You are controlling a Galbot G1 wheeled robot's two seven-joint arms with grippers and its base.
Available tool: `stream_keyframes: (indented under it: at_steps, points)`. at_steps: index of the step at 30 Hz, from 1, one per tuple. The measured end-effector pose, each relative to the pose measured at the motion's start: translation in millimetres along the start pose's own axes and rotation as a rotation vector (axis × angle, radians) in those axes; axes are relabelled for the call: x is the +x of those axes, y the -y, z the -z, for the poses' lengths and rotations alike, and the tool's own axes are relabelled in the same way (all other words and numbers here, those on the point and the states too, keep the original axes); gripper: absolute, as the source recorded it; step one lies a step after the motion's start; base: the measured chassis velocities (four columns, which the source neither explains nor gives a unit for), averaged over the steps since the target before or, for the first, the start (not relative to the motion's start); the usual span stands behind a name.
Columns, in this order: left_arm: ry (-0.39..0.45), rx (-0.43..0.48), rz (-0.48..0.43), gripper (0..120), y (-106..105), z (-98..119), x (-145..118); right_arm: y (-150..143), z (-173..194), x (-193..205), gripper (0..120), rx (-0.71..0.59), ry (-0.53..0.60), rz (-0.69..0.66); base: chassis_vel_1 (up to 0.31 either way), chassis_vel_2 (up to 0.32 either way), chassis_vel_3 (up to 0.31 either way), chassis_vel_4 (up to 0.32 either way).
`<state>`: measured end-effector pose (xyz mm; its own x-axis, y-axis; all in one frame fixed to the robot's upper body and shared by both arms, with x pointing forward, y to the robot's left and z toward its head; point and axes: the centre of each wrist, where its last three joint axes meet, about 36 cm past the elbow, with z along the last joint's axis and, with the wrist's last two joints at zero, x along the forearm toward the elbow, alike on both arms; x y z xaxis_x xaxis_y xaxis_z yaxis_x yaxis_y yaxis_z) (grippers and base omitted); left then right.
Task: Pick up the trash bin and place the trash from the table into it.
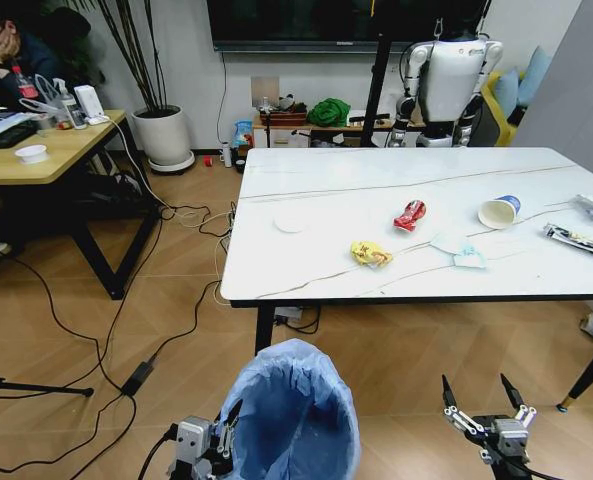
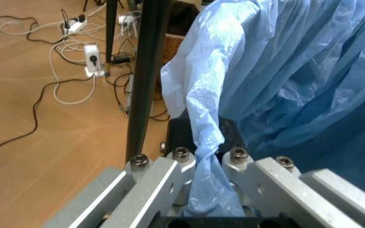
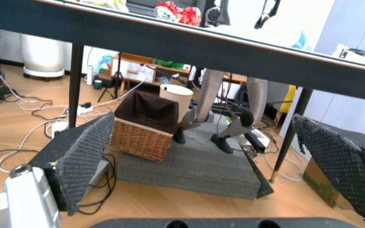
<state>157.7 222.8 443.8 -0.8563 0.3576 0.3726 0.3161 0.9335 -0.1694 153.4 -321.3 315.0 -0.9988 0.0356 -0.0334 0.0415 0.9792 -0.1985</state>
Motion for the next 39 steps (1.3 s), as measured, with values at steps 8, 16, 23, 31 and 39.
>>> stream_keyframes:
  at_steps: [8, 16, 23, 31, 39]
  points:
    - [0.0, 0.0, 0.0, 0, 1, -1, 0, -1, 0, 0, 100, -0.001, 0.0, 0.0, 0.0, 0.0, 0.0, 0.0]
    - [0.0, -0.002, 0.0, 0, 1, -1, 0, -2, -1, 1, 100, -0.002, -0.003, 0.001, 0.0, 0.0, 0.0, 0.0]
    - [-0.003, -0.006, -0.002, 0, 3, -2, 1, -2, 2, 1, 100, 0.001, 0.003, 0.002, 0.0, 0.0, 0.0, 0.0]
    - [-0.004, -0.011, 0.002, 0, 2, -1, 2, -1, 6, 0, 100, 0.002, 0.015, -0.001, 0.0, 0.0, 0.0, 0.0]
    - [-0.004, -0.008, 0.001, 0, 3, 0, 4, -5, 12, -2, 100, -0.001, 0.024, 0.002, 0.0, 0.0, 0.0, 0.0]
